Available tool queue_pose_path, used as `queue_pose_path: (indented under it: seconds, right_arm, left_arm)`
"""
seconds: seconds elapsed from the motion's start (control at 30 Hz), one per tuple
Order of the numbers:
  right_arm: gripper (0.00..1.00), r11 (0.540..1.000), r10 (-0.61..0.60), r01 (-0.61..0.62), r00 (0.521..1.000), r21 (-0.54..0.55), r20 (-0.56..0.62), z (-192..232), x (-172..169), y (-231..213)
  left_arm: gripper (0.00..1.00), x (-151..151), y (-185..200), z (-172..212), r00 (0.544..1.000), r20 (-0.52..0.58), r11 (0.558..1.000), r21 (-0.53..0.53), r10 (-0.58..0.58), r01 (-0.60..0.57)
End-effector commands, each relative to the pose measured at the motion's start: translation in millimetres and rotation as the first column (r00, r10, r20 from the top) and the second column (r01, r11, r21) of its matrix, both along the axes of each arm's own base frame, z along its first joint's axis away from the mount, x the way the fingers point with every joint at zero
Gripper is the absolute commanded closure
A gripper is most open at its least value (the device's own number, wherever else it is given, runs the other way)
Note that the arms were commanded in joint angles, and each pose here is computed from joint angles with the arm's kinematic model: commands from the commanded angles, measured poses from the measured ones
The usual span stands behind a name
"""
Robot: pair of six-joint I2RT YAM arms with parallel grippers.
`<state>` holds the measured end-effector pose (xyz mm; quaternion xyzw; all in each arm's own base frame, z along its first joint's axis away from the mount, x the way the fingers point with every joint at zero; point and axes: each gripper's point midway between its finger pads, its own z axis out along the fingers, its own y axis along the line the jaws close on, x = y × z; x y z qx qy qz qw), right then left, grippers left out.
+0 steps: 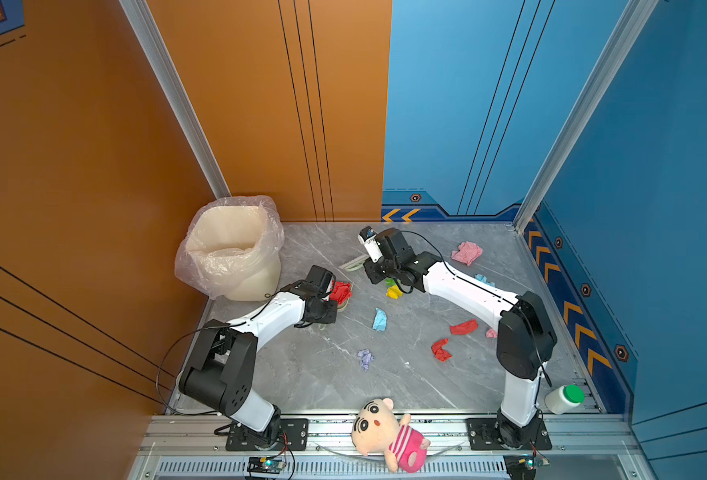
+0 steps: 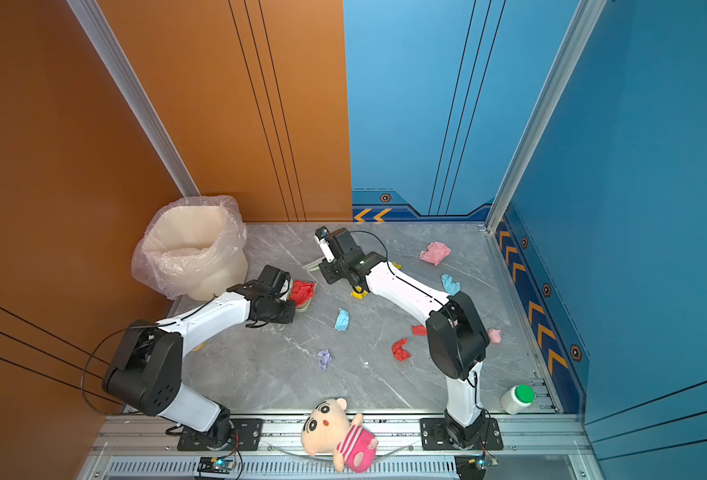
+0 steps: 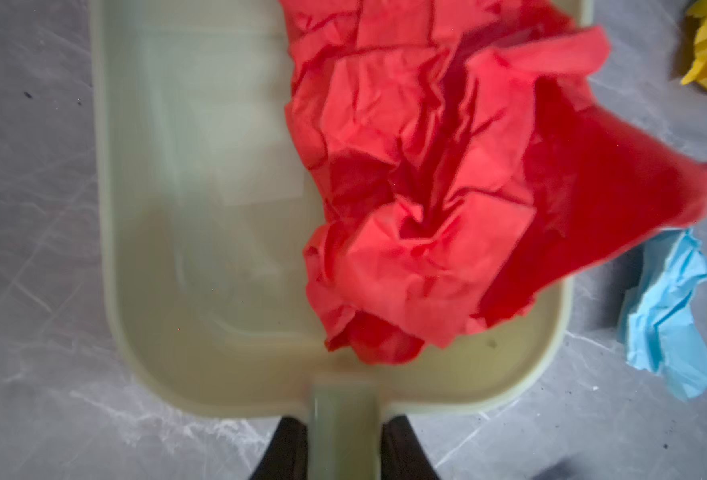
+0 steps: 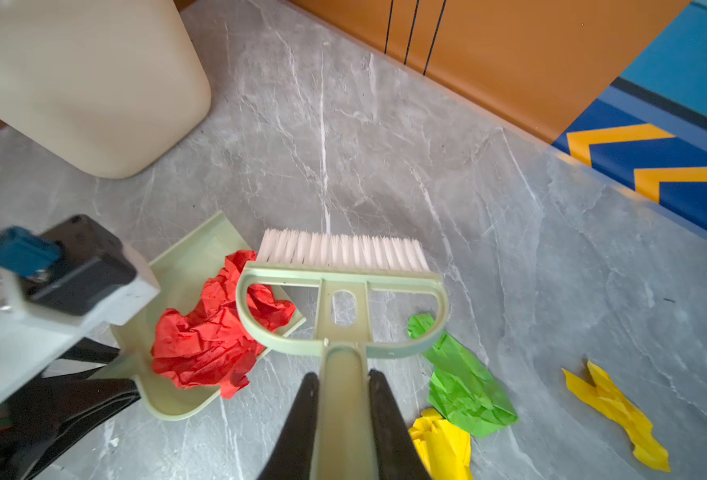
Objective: Sweep away the paper scraps from the table
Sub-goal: 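Carry the dustpan with the left gripper to the bin while the right withdraws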
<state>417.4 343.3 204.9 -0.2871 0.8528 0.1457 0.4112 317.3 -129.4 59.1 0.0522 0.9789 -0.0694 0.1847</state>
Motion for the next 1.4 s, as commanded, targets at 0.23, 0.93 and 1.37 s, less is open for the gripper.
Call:
queue_pose_path:
  seconds: [0.23,0.93,1.37]
  right_arm:
    - [1.0,0.981,-0.168,0.16,0.983,0.108,0.073,60,-7,-82]
    - [1.0,0.956,-0.268,0.264,0.963,0.124,0.016,31,-23,-145]
    - [1.0,0.958,-0.255,0.254,0.967,0.136,-0.009,23,-20,-143]
  left_arm:
    - [0.8,3,-2,59,0.998,0.052,1.0,-0.009,-0.026,0.026]
    - [0.79,9,5,165,0.988,0.156,0.995,-0.098,0.017,-0.001]
    - [0.79,13,12,232,0.97,0.239,0.978,-0.21,0.045,0.006]
